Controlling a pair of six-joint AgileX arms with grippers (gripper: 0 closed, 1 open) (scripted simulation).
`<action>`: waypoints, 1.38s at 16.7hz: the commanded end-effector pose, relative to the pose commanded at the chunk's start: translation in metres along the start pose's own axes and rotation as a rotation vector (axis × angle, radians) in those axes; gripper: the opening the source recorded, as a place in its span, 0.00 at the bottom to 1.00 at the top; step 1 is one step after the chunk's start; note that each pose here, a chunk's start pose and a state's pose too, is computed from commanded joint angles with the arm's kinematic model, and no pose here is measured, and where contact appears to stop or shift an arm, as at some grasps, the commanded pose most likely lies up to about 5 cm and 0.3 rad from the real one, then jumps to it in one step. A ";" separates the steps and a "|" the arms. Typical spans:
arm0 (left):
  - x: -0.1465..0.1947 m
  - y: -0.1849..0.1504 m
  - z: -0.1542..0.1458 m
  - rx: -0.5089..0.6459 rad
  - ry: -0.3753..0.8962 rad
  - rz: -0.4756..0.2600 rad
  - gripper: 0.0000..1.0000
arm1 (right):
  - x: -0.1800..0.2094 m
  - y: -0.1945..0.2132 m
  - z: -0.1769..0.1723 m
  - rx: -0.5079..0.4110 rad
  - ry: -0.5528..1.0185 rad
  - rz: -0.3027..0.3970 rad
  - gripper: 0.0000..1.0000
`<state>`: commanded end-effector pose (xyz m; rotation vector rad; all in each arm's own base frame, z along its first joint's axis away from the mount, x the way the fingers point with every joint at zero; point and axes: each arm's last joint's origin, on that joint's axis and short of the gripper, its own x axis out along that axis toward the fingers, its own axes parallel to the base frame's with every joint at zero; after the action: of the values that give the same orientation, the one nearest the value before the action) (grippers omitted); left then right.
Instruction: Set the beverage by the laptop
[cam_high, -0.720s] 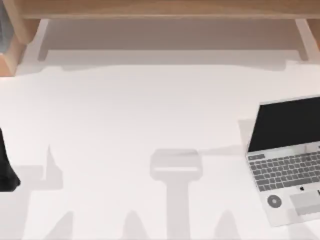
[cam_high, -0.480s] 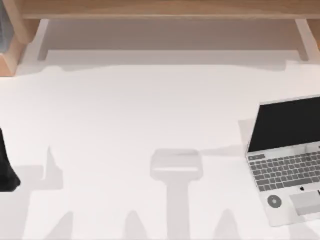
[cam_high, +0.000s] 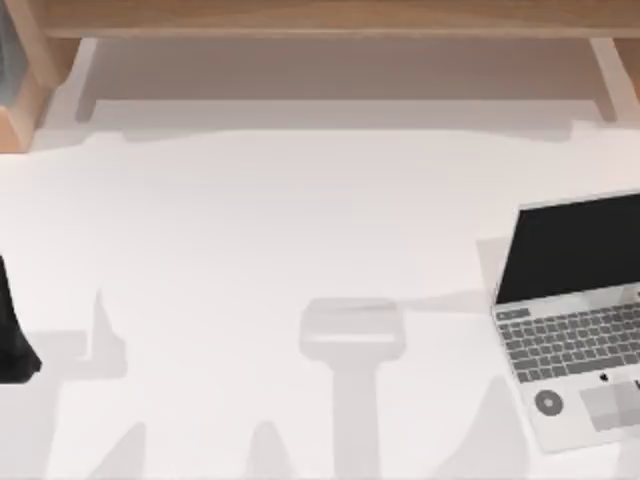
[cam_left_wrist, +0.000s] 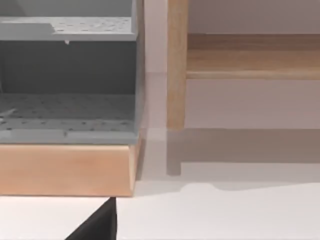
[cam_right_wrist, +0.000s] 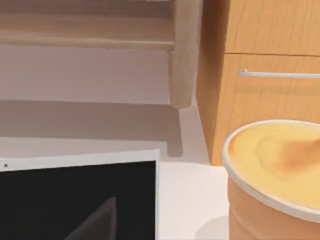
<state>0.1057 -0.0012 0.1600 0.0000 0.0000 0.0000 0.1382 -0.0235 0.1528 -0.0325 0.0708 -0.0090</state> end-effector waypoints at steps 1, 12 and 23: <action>0.000 0.000 0.000 0.000 0.000 0.000 1.00 | 0.005 -0.004 -0.004 0.001 0.020 0.000 1.00; 0.000 0.000 0.000 0.000 0.000 0.000 1.00 | 0.026 -0.044 -0.046 0.022 0.126 -0.005 1.00; 0.000 0.000 0.000 0.000 0.000 0.000 1.00 | 0.051 -0.049 -0.046 0.020 0.121 -0.006 1.00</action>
<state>0.1057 -0.0012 0.1600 0.0000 0.0000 0.0000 0.1849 -0.0746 0.1045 -0.0125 0.1920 -0.0179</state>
